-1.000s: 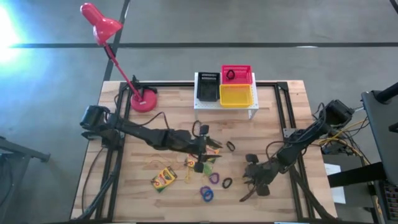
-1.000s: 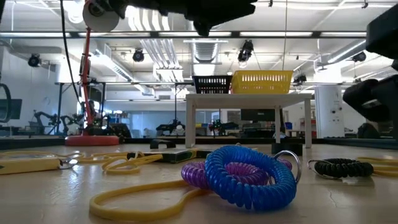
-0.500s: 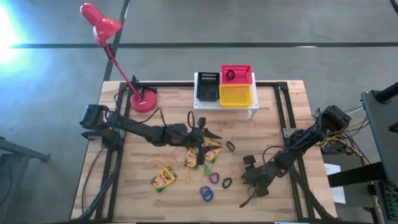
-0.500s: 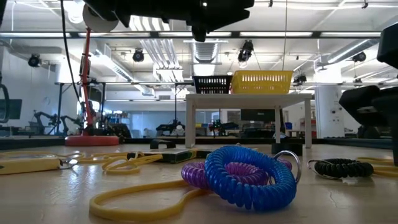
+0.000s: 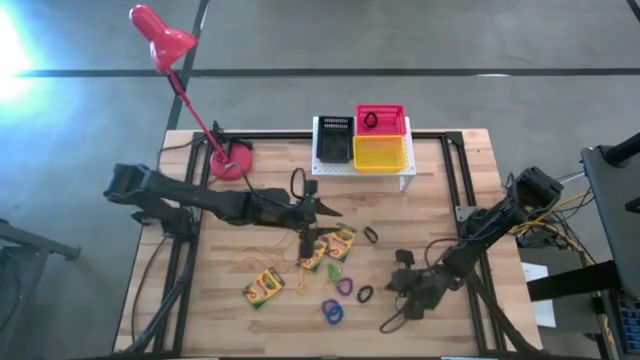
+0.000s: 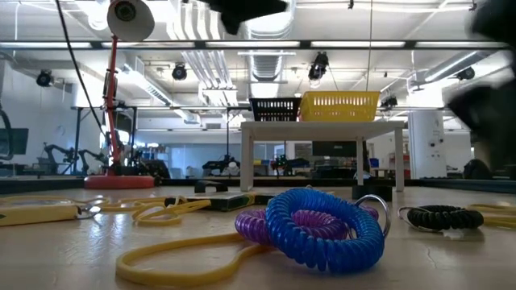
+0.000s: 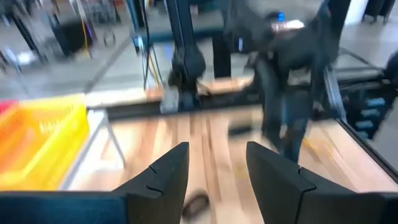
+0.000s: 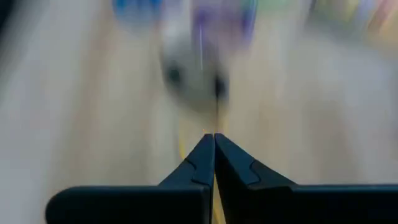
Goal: Pick & Place Office Desk Supplies
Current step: Put the yellow rubber band into the black bin on the shelf
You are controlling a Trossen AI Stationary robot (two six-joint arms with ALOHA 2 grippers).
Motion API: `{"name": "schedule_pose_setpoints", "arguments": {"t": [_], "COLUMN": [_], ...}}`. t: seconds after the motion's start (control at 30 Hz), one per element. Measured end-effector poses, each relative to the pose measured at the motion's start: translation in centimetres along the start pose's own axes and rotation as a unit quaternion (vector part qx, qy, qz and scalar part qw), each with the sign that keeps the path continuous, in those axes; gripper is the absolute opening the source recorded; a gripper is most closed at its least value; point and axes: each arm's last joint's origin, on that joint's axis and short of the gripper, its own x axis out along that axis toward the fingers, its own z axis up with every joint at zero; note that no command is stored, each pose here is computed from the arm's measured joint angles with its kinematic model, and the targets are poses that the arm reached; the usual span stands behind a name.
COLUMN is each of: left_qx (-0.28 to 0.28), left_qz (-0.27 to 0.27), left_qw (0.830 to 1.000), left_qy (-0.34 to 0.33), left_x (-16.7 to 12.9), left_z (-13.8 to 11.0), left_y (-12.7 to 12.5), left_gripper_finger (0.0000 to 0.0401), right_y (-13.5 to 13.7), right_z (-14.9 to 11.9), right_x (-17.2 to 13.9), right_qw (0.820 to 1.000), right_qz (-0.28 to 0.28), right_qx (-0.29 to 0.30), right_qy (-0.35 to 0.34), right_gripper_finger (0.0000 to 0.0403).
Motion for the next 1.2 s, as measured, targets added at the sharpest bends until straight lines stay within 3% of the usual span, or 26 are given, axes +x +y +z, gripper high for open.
{"name": "schedule_pose_setpoints", "arguments": {"t": [0.1,0.17,0.23,0.37,0.5,0.7,0.77,0.97,1.2], "left_qx": [-0.020,-0.018,-0.013,-0.009,-0.016,-0.035,-0.036,-0.034,-0.031], "left_qz": [-0.008,-0.019,-0.033,-0.053,-0.053,-0.049,-0.045,-0.041,-0.023], "left_qw": [1.000,0.999,0.999,0.999,0.998,0.997,0.996,0.997,0.997], "left_qy": [0.022,0.024,0.031,0.010,-0.006,-0.051,-0.061,-0.061,-0.061], "left_x": [-1.7,-2.2,-2.3,-2.5,-2.5,-3.0,-3.1,-3.2,-3.1], "left_z": [0.3,-0.1,-1.1,-2.7,-4.9,-6.6,-6.8,-7.0,-7.0], "left_y": [-0.3,-1.0,-1.9,-3.2,-3.4,-3.3,-3.3,-3.3,-2.8], "left_gripper_finger": [0.0163,0.0163,0.0163,0.0163,0.0163,0.0163,0.0163,0.0163,0.0163], "right_y": [0.9,1.2,1.5,1.7,1.2,-0.9,-1.6,-2.3,-3.3], "right_z": [2.2,3.0,4.2,4.8,5.2,2.8,1.8,1.4,1.2], "right_x": [-0.8,-0.8,-1.2,-1.8,-2.1,-1.1,-0.9,-0.6,0.3], "right_qw": [0.989,0.976,0.971,0.990,0.999,0.981,0.967,0.942,0.901], "right_qz": [-0.065,-0.111,-0.119,-0.053,0.017,0.039,0.041,0.062,0.103], "right_qx": [0.015,0.008,-0.004,-0.041,-0.033,-0.049,-0.083,-0.224,-0.347], "right_qy": [-0.129,-0.185,-0.207,-0.124,-0.001,0.186,0.237,0.242,0.238], "right_gripper_finger": [0.0008,0.0008,0.0008,0.0008,0.0017,0.0084,0.0113,0.0174,0.0176]}}
